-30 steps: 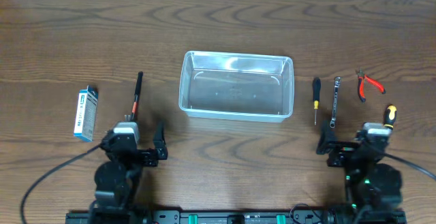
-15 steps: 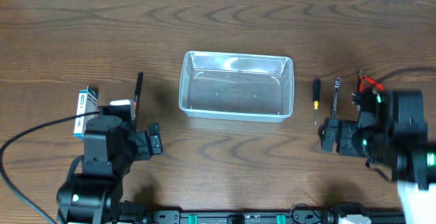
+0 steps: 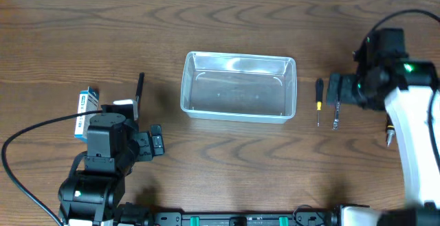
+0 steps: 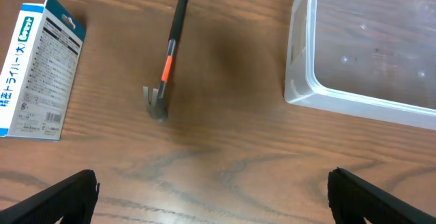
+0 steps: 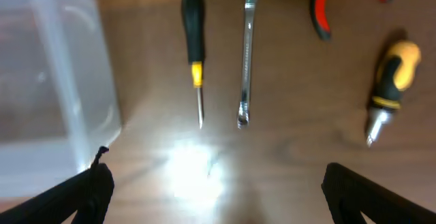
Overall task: Pack container
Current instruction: 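Lower the right gripper over the black-and-yellow screwdriver handle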
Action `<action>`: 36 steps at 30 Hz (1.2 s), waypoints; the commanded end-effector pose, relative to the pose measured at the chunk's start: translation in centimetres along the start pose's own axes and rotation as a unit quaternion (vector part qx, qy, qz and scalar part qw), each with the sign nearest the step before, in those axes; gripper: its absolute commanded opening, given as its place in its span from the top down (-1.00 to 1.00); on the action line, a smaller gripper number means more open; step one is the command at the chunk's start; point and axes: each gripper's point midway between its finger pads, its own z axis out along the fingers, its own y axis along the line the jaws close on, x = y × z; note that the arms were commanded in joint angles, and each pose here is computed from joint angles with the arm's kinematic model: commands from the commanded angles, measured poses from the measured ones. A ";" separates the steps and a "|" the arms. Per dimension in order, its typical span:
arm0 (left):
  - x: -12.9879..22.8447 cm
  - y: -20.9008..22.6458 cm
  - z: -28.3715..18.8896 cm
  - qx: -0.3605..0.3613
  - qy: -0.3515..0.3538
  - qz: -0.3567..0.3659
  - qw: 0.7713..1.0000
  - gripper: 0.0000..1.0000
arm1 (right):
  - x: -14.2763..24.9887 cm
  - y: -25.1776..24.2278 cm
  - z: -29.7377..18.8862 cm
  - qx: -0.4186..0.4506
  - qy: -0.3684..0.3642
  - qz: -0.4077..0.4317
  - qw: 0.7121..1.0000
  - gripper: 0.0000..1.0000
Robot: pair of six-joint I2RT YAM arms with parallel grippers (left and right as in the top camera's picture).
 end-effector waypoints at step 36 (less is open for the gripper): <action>-0.5 0.0 -0.5 -0.002 -0.008 -0.004 1.000 -0.96 | -3.2 4.1 15.9 -0.022 0.056 -0.145 0.988 -0.99</action>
